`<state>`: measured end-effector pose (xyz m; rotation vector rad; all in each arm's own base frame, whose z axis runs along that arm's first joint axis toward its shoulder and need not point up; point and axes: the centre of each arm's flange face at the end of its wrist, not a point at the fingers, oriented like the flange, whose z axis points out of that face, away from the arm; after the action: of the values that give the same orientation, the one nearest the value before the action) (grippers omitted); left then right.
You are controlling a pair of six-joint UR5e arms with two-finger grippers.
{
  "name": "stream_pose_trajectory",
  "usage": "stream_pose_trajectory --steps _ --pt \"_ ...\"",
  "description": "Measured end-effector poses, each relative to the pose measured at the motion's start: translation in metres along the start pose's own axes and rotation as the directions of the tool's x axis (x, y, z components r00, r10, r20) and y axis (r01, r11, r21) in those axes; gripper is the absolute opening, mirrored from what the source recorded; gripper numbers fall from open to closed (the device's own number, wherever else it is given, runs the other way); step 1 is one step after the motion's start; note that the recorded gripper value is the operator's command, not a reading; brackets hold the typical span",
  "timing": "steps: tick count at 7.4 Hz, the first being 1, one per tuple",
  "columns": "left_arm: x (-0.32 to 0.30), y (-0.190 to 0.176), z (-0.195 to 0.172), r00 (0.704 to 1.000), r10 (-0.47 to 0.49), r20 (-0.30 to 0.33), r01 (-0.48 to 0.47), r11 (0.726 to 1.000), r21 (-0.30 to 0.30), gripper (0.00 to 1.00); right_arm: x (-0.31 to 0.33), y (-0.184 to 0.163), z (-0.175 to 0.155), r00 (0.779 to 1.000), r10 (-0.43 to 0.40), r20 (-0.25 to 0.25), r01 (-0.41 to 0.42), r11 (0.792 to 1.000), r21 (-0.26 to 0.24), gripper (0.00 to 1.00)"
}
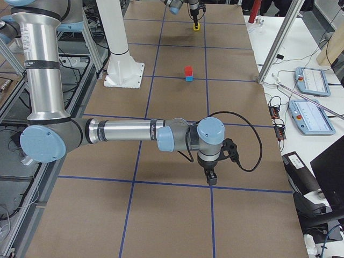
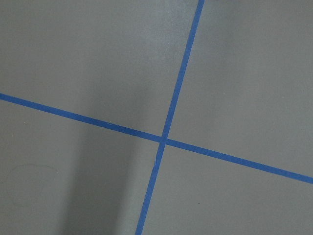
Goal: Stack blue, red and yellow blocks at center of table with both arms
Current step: 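Lower the left gripper onto the yellow cube and grasp it, then carry the yellow cube with the left gripper above the red cube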
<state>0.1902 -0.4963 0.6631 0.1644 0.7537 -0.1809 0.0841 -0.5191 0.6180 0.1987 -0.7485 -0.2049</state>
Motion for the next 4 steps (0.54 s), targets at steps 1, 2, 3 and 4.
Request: stream_pose_trajectory --steps 1,2,3,4 --pt "-0.001 0.001 0.002 1.0 0.021 0.0 -0.021 1.0 -0.001 0.0 0.0 0.0 0.0 1.0 -0.001 0.0 0.001 1.0 0.001 1.0" --pt "0.001 0.001 0.001 0.998 0.056 -0.006 -0.056 0.998 0.002 0.0 -0.001 -0.001 -0.001 1.0 -0.002 0.0 0.002 1.0 0.002 1.0" --pt "0.011 -0.003 -0.004 0.996 0.087 -0.021 -0.087 0.996 0.011 0.0 -0.001 -0.001 -0.001 1.0 -0.002 0.0 0.002 1.0 0.002 1.0" --pt "0.033 -0.015 -0.013 0.993 0.109 -0.039 -0.108 0.994 0.027 0.0 0.0 0.0 0.0 1.0 0.0 0.001 0.0 1.0 0.0 1.0"
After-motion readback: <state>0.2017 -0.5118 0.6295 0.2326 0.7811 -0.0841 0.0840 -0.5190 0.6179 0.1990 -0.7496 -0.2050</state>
